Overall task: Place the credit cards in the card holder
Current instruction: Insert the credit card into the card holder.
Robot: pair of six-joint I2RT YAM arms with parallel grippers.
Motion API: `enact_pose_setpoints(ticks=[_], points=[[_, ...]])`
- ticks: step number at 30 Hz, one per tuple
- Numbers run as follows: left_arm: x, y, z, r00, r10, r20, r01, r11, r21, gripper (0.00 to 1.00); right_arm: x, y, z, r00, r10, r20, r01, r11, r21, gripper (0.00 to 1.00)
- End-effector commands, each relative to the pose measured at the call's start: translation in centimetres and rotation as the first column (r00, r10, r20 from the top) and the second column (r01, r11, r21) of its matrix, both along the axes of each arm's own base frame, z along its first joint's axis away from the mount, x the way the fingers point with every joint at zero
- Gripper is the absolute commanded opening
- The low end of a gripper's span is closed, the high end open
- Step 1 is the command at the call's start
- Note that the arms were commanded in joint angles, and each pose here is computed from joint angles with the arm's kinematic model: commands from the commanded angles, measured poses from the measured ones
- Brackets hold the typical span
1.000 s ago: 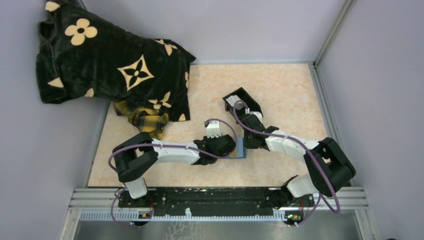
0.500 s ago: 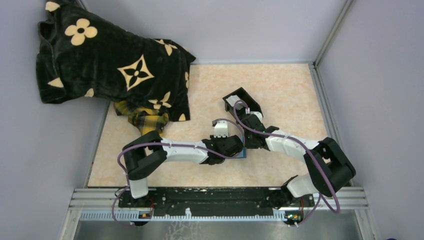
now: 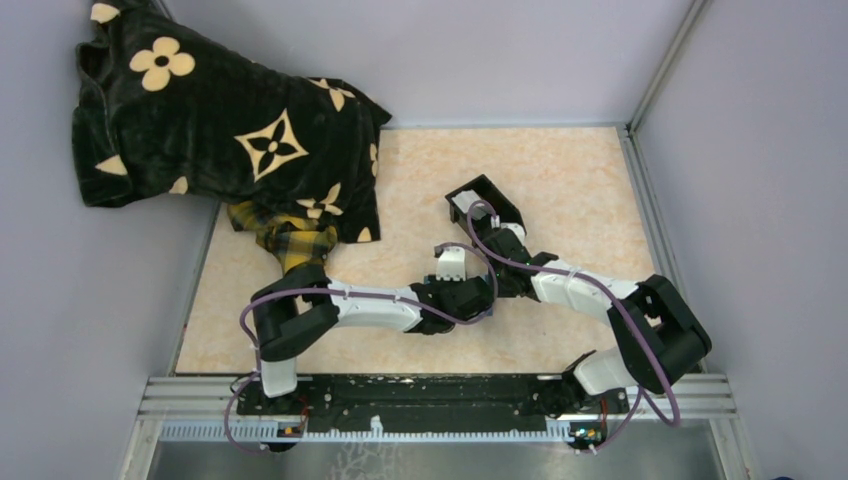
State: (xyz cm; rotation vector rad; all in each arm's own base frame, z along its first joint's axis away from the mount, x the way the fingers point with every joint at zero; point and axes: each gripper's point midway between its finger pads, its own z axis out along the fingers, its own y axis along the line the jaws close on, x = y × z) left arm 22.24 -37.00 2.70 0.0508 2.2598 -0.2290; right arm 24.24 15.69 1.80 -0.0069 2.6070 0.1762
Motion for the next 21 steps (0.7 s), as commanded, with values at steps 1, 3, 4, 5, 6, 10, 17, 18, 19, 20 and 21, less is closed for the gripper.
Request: enact_pose_setpoints(ticks=[1,3,4,5,6,10,17,18,19,20,21], points=[[-0.8,-0.7,-0.7,0.998,-0.045,-0.034,0.046,0.999,0.022,0.00,0.1,0.2,-0.2,1.000,0.002,0.004,-0.002,1.000,0.025,0.00],[-0.8,-1.0,-0.5,0.998,-0.048,-0.030,0.049,0.999,0.016,0.00,0.1,0.2,-0.1,1.000,0.004,0.006,-0.004,1.000,0.024,0.00],[-0.8,-1.2,-0.4,0.998,-0.050,-0.028,0.051,0.999,0.014,0.00,0.1,0.2,-0.1,1.000,0.003,0.005,-0.003,1.000,0.024,0.00],[-0.8,-1.4,-0.3,0.998,-0.051,-0.026,0.051,0.999,0.009,0.00,0.1,0.2,-0.1,1.000,0.003,0.005,-0.003,1.000,0.024,0.00],[-0.7,-1.5,-0.2,0.998,-0.053,-0.024,0.053,0.999,0.007,0.00,0.1,0.2,-0.1,1.000,0.004,0.005,-0.004,1.000,0.025,0.00],[-0.6,-2.1,0.3,0.998,-0.057,-0.014,0.057,0.998,-0.003,0.00,0.2,0.3,0.1,1.000,0.005,0.009,-0.005,1.000,0.026,0.00],[-0.6,-2.7,0.8,0.998,-0.065,-0.009,0.065,0.998,-0.019,0.00,0.2,0.3,0.1,1.000,0.004,0.008,-0.004,1.000,0.028,0.00],[-0.6,-2.7,0.8,0.998,-0.064,-0.008,0.064,0.998,-0.018,0.00,0.2,0.3,0.1,1.000,0.004,0.007,-0.004,1.000,0.028,0.00],[-0.6,-2.6,0.9,0.998,-0.061,-0.006,0.061,0.998,-0.016,0.00,0.1,0.3,0.0,1.000,0.004,0.007,-0.004,1.000,0.026,0.00],[-0.6,-2.4,1.0,0.998,-0.055,-0.005,0.055,0.998,-0.015,0.00,0.1,0.2,0.0,1.000,0.003,0.006,-0.003,1.000,0.024,0.00],[-0.5,-2.2,1.1,0.999,-0.046,-0.002,0.046,0.999,-0.012,0.01,0.1,0.2,0.1,1.000,0.002,0.009,-0.002,1.000,0.023,0.00]])
